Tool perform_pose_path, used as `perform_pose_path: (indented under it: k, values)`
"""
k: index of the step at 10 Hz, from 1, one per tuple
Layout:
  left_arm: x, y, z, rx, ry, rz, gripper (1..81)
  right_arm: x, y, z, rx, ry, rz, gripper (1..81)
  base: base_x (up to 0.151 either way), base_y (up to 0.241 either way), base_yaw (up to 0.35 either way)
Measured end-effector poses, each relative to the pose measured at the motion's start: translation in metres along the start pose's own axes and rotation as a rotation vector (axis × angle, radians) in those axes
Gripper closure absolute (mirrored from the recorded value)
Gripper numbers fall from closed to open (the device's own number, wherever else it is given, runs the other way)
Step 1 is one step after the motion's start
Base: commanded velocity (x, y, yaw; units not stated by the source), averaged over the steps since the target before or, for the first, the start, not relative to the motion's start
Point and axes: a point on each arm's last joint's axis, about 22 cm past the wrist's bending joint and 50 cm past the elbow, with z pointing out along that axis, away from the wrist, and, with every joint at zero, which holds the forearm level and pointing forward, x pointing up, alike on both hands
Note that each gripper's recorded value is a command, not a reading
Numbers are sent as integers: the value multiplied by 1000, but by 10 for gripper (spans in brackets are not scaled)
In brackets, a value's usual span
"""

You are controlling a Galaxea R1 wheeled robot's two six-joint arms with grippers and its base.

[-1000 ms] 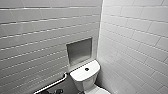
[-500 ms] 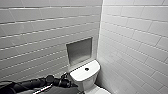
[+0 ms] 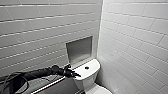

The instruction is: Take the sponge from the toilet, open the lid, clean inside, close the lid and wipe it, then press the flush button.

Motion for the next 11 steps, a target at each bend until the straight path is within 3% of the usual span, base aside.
perform_pose_path:
  k: [4,11]
  values:
    - [49,-23,38,48,-16,-31,10,-6,6,3,-15,-16,41,811,0,0,0]
    - [124,8,88,143,5,-14,10,-2,5,5,-15,0,52,811,0,0,0]
